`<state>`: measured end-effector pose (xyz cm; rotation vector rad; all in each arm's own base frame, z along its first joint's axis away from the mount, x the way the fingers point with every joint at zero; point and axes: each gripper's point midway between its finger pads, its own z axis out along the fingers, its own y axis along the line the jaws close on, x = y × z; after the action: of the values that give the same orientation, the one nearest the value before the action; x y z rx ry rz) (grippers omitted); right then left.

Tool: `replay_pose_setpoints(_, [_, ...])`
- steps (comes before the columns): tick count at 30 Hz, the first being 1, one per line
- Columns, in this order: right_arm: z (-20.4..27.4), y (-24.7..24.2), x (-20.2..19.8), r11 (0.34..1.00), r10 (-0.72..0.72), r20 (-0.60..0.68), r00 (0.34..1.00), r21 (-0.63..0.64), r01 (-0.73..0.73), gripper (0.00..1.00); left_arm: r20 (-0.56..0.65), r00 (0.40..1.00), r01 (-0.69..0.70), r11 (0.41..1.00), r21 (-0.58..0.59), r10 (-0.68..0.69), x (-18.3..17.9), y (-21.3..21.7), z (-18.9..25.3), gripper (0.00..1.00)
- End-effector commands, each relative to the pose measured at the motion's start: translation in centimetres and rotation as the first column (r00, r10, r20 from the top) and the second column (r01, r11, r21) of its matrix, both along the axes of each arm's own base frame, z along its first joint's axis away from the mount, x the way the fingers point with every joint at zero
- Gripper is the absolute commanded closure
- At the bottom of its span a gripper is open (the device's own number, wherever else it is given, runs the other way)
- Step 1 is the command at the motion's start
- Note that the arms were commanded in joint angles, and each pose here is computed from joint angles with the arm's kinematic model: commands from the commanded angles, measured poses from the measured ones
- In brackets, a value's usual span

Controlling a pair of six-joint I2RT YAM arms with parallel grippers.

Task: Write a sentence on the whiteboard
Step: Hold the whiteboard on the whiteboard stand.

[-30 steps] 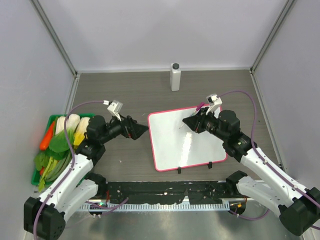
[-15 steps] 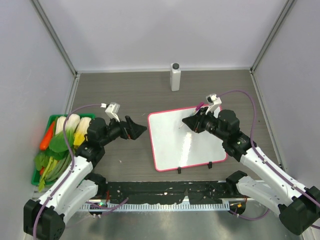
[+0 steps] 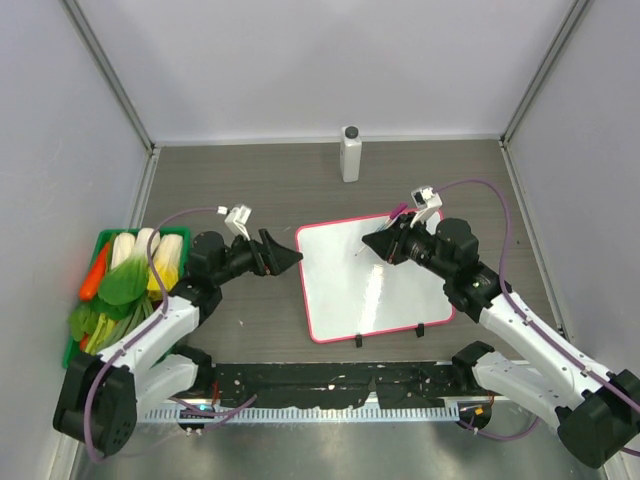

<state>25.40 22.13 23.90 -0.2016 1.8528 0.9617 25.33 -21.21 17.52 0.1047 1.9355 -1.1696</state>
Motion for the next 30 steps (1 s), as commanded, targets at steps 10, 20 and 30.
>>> replay_pose_setpoints(10, [3.6,-0.3,1.0,0.999,-0.029,0.104,0.994,0.016,0.028,0.98,0.134,0.977,0.177,0.981,-0.079,-0.166,2.7,-3.3,0.3,0.31])
replay_pose_setpoints(20, [3.8,-0.2,1.4,0.999,-0.034,0.104,0.994,0.003,0.034,0.99,0.145,0.934,0.340,0.938,-0.073,-0.327,1.6,-4.7,-0.5,0.51])
replay_pose_setpoints(30, [3.3,0.2,1.9,1.000,-0.031,0.094,0.995,0.005,0.031,0.99,0.111,0.924,0.371,0.928,-0.027,-0.366,1.0,-4.6,-2.0,0.92])
